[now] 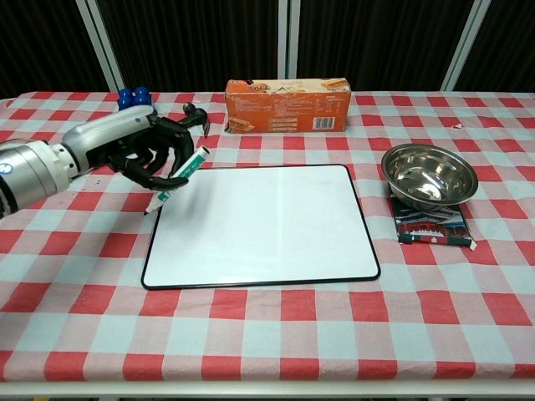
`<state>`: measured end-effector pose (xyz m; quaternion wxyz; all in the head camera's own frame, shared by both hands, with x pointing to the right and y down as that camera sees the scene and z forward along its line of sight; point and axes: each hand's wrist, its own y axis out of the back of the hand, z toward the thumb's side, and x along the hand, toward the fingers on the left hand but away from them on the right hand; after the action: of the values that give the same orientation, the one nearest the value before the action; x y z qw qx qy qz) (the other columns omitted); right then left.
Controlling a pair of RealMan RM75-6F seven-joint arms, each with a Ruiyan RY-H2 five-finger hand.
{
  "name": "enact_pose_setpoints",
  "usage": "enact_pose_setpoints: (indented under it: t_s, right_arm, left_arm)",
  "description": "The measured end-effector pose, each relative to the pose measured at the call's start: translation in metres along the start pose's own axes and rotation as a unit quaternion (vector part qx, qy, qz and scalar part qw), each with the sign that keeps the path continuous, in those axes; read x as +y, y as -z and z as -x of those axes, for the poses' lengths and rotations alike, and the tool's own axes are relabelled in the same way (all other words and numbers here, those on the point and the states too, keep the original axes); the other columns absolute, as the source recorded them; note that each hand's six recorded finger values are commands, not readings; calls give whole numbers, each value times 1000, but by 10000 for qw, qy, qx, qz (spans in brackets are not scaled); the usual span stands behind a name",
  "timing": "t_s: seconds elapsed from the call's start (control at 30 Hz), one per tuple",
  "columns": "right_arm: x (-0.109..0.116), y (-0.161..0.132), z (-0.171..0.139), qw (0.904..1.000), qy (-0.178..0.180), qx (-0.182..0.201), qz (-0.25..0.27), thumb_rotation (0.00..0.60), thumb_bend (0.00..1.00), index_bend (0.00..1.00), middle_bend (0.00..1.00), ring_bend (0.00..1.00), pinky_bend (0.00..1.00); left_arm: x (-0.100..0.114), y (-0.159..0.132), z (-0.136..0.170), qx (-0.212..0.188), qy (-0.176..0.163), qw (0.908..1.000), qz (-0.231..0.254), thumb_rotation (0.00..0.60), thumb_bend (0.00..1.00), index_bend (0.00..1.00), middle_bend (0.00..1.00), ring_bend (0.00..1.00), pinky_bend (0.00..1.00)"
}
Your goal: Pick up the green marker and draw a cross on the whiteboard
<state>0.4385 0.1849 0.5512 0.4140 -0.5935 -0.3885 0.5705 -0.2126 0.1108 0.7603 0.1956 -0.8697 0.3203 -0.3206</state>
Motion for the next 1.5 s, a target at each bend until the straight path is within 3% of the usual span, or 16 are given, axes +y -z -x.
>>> enact_pose_setpoints:
  t_s: [0.23,0.87,1.27,1.5]
  right_arm:
    - [1,0,0,10000,-2,-6,3,600,85,0,100,0,88]
    - [-1,8,1,9999,-4,-101,23,600,85,0,99,0,87]
    - [2,16,-2,9997,30,-231,12,600,85,0,99,0,87]
    - [2,17,-1,9998,52,-205,44,600,85,0,99,0,88]
  left_arm:
    - [-9,-5,-14,-179,17,9995,-243,600,366,576,626,717,965]
    - [-29,5,-28,-2,96,9992,-395,600,366,582,629,717,963]
    - [-54,-32,-60,-296,265,9987,-309,600,365,582,629,717,963]
    - [-37,-46,-68,-457,62,9988,-187,600,365,582,629,717,963]
